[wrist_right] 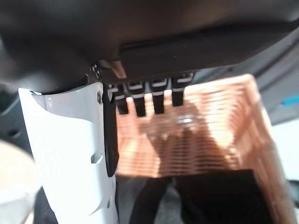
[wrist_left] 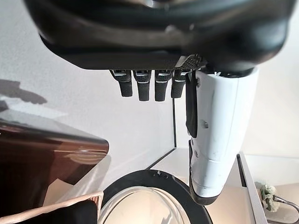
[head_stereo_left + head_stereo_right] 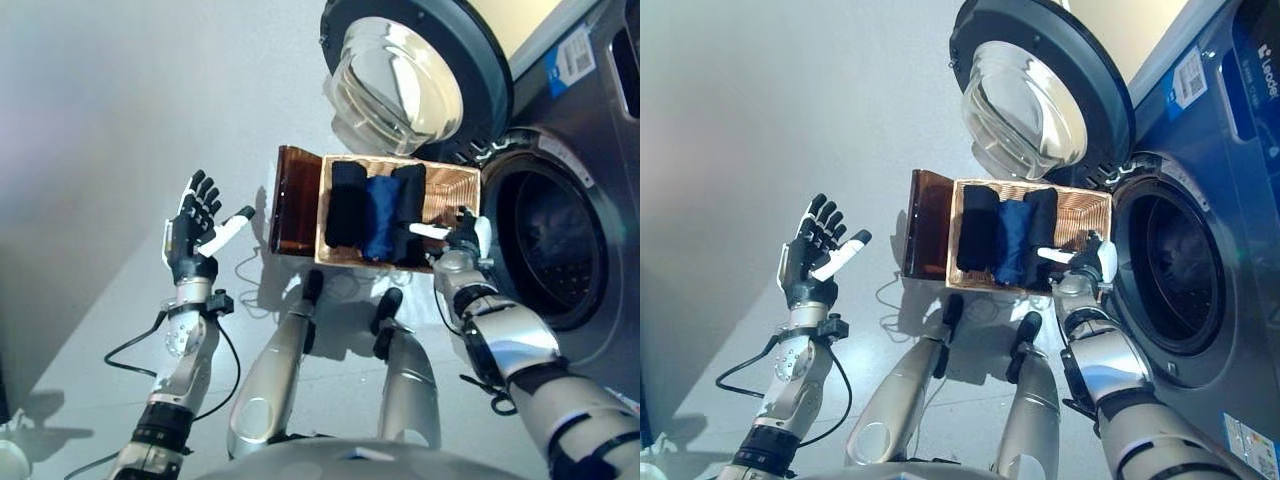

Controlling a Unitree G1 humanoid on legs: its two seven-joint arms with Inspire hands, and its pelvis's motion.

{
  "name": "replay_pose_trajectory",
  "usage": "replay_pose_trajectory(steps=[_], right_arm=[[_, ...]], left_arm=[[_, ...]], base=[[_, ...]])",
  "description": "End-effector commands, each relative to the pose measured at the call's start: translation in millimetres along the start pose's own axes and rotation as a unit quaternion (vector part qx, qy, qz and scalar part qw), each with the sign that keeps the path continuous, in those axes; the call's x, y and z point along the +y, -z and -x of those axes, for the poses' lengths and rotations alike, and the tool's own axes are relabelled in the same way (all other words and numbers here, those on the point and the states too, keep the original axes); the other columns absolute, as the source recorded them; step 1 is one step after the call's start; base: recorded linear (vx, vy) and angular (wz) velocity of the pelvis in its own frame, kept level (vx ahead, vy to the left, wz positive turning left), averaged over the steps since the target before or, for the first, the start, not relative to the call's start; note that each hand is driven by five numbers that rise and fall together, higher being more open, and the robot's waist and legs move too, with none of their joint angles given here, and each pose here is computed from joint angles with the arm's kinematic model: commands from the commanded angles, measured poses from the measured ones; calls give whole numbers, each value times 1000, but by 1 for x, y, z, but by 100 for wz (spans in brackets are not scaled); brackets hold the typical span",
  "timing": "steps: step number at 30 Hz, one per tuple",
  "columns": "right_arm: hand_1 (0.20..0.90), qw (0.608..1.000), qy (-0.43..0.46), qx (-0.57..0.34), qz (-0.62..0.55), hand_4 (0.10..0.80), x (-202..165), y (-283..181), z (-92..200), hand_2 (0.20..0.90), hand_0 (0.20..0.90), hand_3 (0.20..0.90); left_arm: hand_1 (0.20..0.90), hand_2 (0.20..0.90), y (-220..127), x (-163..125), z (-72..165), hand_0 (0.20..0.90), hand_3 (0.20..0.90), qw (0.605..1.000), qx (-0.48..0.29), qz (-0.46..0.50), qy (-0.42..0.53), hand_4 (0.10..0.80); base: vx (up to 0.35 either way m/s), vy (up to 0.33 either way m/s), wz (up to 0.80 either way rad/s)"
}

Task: Pick up the clothes and place them into the washing machine

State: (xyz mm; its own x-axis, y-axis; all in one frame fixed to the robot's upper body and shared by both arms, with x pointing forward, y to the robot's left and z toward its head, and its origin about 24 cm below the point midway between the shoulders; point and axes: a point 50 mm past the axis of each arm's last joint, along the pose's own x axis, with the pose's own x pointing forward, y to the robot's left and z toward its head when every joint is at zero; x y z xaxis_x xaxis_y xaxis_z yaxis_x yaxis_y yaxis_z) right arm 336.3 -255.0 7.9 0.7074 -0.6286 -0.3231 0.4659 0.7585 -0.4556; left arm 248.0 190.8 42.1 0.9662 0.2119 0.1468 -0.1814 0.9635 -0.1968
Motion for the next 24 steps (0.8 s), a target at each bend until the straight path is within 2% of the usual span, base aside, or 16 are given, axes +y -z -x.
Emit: replay_pose_trajectory(steps=[1,11,24], right_arm=[[900,996,72,-40,-23,800,-37,-19,-14,900,900,900],[900,994,93,-58,-26,800,-49,-40,-18,900,900,900],[900,991,115,-75,-5,800,-65,-59,-23,900,900,900]], left_arm=[[900,900,-47,-6,2,900,900,992,-123,28,30,800],[900,900,-54,-9,2,900,900,989,-142,36,28,800],[900,900,-61,-18,-1,900,900,984,-164,50,36,800]], base=[[0,0,0],[22,13,2],[53,6,17]])
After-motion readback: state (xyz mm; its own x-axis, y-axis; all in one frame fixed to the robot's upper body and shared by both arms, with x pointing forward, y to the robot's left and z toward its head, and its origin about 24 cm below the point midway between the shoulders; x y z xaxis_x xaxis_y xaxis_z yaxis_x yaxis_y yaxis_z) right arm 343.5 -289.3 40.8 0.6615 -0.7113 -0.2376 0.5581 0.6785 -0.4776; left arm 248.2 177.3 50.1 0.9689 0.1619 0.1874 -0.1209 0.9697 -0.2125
